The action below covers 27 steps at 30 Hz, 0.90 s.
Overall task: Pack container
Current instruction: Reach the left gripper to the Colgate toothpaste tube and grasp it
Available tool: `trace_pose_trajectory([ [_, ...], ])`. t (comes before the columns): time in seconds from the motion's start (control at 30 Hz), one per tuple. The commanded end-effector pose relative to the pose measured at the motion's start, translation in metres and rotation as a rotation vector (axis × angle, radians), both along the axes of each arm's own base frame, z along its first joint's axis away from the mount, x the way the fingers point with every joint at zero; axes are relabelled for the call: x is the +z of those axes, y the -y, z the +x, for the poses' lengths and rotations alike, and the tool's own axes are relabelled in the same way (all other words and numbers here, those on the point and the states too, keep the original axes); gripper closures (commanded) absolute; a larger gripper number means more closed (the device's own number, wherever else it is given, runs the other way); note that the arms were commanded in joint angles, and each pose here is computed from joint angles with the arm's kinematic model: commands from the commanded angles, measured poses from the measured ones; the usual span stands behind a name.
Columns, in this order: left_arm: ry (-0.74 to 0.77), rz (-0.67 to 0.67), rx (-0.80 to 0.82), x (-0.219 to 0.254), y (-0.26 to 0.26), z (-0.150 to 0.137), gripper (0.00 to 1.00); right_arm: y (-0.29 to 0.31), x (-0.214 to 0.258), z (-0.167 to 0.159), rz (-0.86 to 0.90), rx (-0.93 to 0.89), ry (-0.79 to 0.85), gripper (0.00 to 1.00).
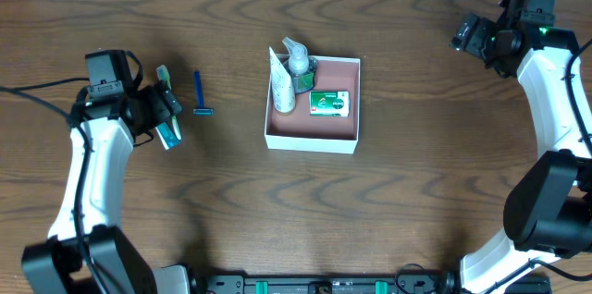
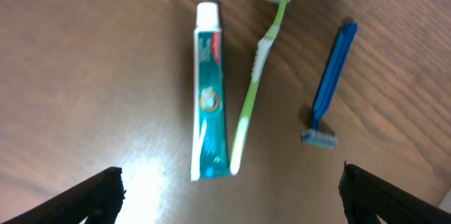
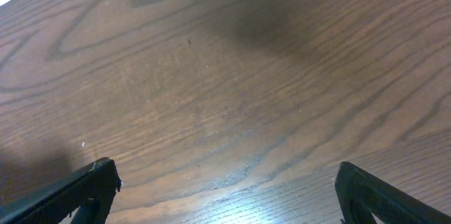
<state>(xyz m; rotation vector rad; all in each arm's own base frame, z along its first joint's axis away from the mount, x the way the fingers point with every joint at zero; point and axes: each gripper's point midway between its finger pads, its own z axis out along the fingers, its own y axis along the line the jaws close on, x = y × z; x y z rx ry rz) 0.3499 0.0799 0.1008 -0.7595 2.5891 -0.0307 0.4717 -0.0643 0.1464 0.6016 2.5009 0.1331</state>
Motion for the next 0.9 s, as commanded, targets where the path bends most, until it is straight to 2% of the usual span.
trace_pose_trajectory([
  [0.0, 0.001, -0.005, -0.019, -0.008, 0.000, 0.009, 0.02, 0.000, 0.001, 0.003, 0.000, -0.013, 0.003, 0.01],
  [0.23, 0.021, 0.012, 0.042, -0.022, -0.011, 0.024, 0.02, 0.000, 0.001, 0.003, 0.000, -0.013, 0.003, 0.01],
  [0.87, -0.088, 0.049, 0.121, -0.075, -0.040, 0.021, 0.02, 0.000, 0.001, 0.003, 0.000, -0.013, 0.003, 0.01],
])
